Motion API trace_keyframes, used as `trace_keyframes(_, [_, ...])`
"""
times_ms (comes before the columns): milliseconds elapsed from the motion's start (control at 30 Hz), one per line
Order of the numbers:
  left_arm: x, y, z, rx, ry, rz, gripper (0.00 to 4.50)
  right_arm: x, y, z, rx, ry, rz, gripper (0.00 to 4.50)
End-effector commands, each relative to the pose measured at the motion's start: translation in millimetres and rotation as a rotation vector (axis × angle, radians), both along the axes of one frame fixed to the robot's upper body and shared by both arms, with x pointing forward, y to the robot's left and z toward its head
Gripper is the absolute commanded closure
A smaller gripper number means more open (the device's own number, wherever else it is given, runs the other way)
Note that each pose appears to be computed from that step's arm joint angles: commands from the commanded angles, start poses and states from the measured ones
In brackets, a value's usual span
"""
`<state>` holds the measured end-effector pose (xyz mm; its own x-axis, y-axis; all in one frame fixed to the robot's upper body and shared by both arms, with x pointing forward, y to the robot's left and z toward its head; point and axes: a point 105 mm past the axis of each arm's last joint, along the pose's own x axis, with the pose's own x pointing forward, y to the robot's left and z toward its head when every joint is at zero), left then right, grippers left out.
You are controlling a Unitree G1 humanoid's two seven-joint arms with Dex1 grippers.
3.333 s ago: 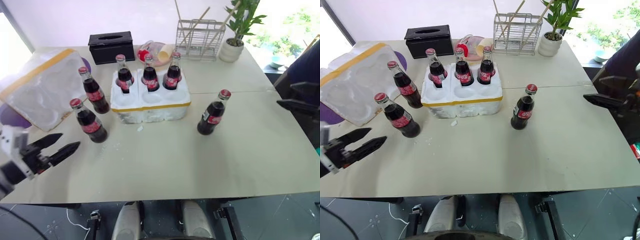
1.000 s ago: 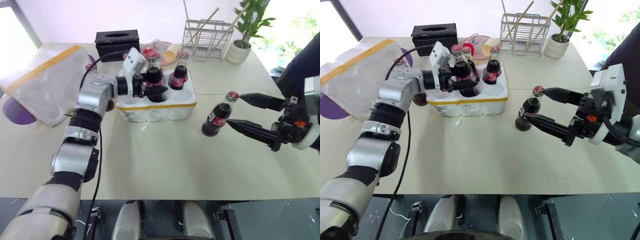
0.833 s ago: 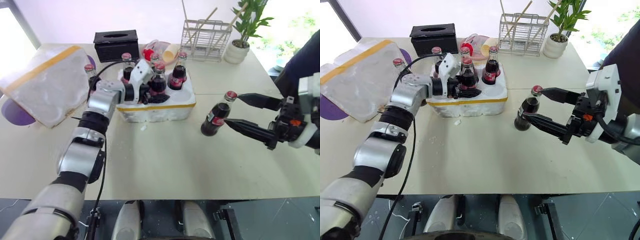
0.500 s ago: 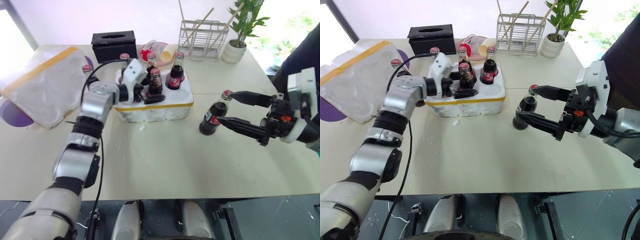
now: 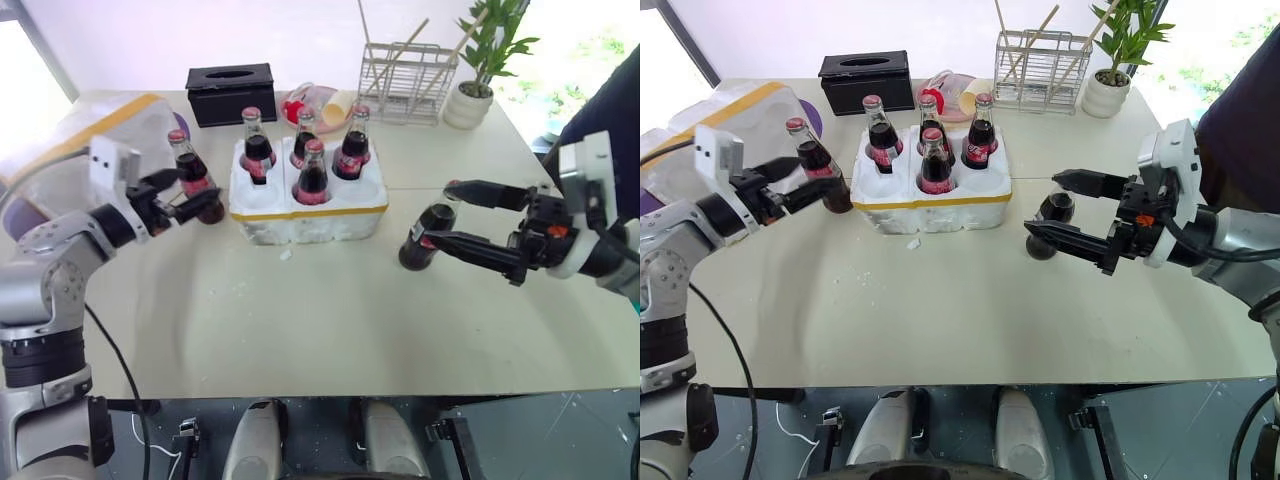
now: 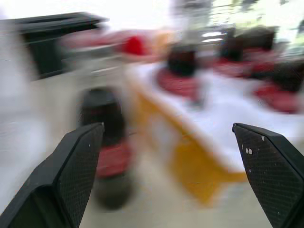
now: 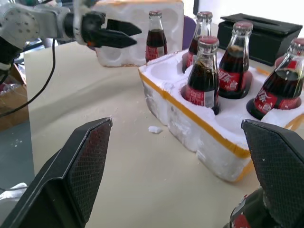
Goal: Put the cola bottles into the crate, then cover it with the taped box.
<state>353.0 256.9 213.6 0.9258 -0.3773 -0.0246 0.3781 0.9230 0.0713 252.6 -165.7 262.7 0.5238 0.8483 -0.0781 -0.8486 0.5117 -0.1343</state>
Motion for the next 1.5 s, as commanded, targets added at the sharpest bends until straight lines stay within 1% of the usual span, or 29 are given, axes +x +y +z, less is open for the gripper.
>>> trace_keyframes(33, [1, -7, 8, 0.029, -0.066, -0.006, 0.01, -2, 2, 8, -0.001, -0.049, 0.014, 0.0])
trace_keyframes(133, [9, -9, 1, 0.027, -0.054, 0.001, 0.01, -6, 6, 6, -0.024, -0.055, 0.035, 0.0])
trace_keyframes(233, [19, -13, -5, 0.022, -0.041, -0.009, 0.01, -12, 10, 9, 0.003, -0.031, 0.073, 0.0])
trace_keyframes(333, [30, -14, -9, 0.015, -0.029, -0.015, 0.01, -21, 15, 10, -0.002, -0.012, 0.118, 0.0])
trace_keyframes(400, [36, -14, -10, 0.012, -0.027, -0.021, 0.01, -25, 18, 13, -0.013, -0.034, 0.132, 0.0])
trace_keyframes(700, [64, -23, -15, 0.022, -0.018, -0.055, 0.01, -32, 24, 17, -0.008, -0.062, 0.125, 0.0])
trace_keyframes(833, [82, -28, -27, 0.011, 0.006, -0.031, 0.01, -29, 22, 21, 0.006, -0.07, 0.114, 0.0])
trace_keyframes(900, [86, -29, -28, 0.019, 0.003, -0.034, 0.51, -27, 20, 21, 0.011, -0.069, 0.099, 0.0])
trace_keyframes(933, [87, -29, -26, 0.026, -0.004, -0.035, 0.83, -26, 19, 21, 0.011, -0.07, 0.093, 0.0])
trace_keyframes(1000, [87, -27, -23, 0.032, -0.012, -0.037, 1.74, -25, 19, 21, 0.015, -0.07, 0.086, 0.0])
trace_keyframes(1033, [86, -24, -22, 0.03, -0.009, -0.041, 1.82, -25, 19, 21, 0.019, -0.07, 0.083, 0.0])
trace_keyframes(1100, [81, -19, -22, 0.036, 0.014, -0.057, 1.82, -24, 18, 22, 0.025, -0.073, 0.072, 0.0])
trace_keyframes(1200, [66, -18, -6, 0.014, -0.004, -0.135, 1.82, -24, 17, 21, 0.029, -0.075, 0.06, 0.0])
trace_keyframes(1267, [49, -18, 17, -0.038, -0.024, -0.211, 1.82, -23, 16, 20, 0.029, -0.073, 0.05, 0.0])
trace_keyframes(1367, [28, -25, 42, -0.079, -0.036, -0.324, 1.82, -22, 15, 19, 0.028, -0.073, 0.035, 0.0])
trace_keyframes(1433, [17, -35, 72, -0.104, -0.097, -0.42, 1.82, -21, 13, 19, 0.032, -0.073, 0.025, 0.0])
trace_keyframes(1500, [14, -49, 96, -0.134, -0.148, -0.483, 1.82, -19, 12, 17, 0.027, -0.074, 0.014, 0.0])
